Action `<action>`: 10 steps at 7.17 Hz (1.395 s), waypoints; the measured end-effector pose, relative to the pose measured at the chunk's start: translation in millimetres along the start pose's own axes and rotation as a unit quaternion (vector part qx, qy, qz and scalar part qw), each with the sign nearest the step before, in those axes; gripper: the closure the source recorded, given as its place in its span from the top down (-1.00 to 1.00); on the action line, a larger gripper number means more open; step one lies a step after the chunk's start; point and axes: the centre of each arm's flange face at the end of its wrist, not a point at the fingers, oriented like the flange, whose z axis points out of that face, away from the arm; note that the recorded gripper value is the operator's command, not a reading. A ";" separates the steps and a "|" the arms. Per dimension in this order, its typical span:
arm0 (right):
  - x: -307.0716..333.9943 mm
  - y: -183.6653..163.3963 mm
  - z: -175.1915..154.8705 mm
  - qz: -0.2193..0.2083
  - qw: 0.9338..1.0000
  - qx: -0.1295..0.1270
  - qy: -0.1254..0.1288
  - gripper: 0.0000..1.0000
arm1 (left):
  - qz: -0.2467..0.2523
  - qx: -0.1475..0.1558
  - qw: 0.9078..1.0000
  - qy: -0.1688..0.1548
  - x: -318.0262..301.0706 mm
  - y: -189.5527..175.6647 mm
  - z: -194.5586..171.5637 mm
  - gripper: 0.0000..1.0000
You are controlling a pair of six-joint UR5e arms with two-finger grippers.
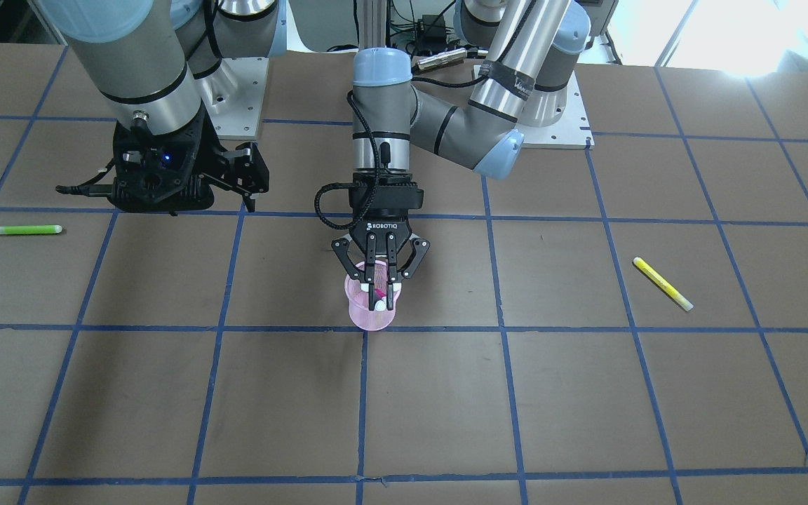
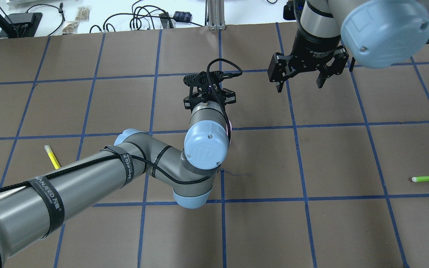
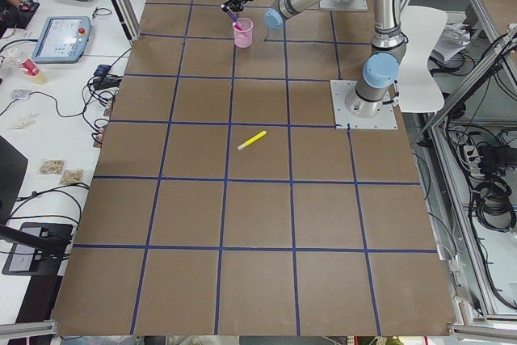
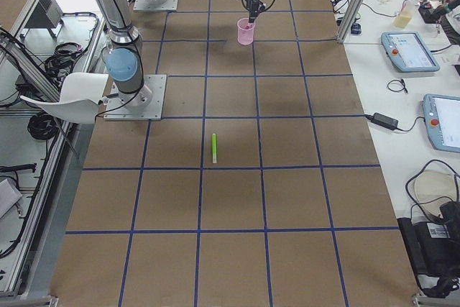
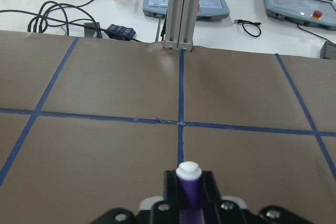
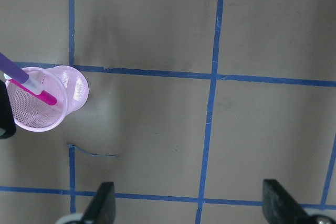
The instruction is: Insert purple and pink pens into pink cup
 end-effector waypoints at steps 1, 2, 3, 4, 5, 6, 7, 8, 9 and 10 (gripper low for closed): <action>0.0 0.1 1.0 0.000 1.000 -0.001 0.000 1.00 | 0.006 0.001 1.000 -0.015 -0.1 1.4 0.1 1.00; 0.3 0.2 2.6 0.000 1.000 -0.002 0.000 1.00 | 0.007 0.001 1.000 -0.017 0.5 -2.0 -0.9 1.00; 0.6 0.1 4.0 0.000 1.000 -0.002 0.000 1.00 | 0.006 -0.005 1.000 -0.013 1.4 -13.2 -3.1 1.00; 0.8 0.1 4.5 0.001 1.000 -0.001 0.000 1.00 | 0.008 -0.023 1.000 -0.013 1.2 -34.9 -4.3 1.00; 0.8 0.0 4.6 0.001 1.000 -0.001 0.000 1.00 | 0.012 -0.058 0.998 -0.023 -1.5 -68.9 -4.4 1.00; 0.8 0.0 4.8 0.001 1.000 -0.001 0.000 1.00 | 0.015 -0.111 0.993 -0.037 -12.0 -111.6 -5.8 1.00; 0.6 -0.2 4.3 0.001 1.000 0.000 -0.001 1.00 | 0.010 -0.180 0.982 -0.056 -35.9 -157.1 -9.8 1.00; 0.3 -0.4 2.8 0.002 1.000 0.001 -0.002 1.00 | -0.004 -0.249 0.966 -0.068 -68.2 -193.6 -16.8 1.00; -0.2 -0.4 -0.1 0.004 1.000 0.004 -0.004 1.00 | -0.022 -0.313 0.947 -0.077 -109.3 -220.3 -25.3 1.00; -0.4 -0.6 -2.3 0.005 1.000 0.005 -0.003 1.00 | -0.034 -0.362 0.928 -0.082 -149.3 -235.1 -33.6 1.00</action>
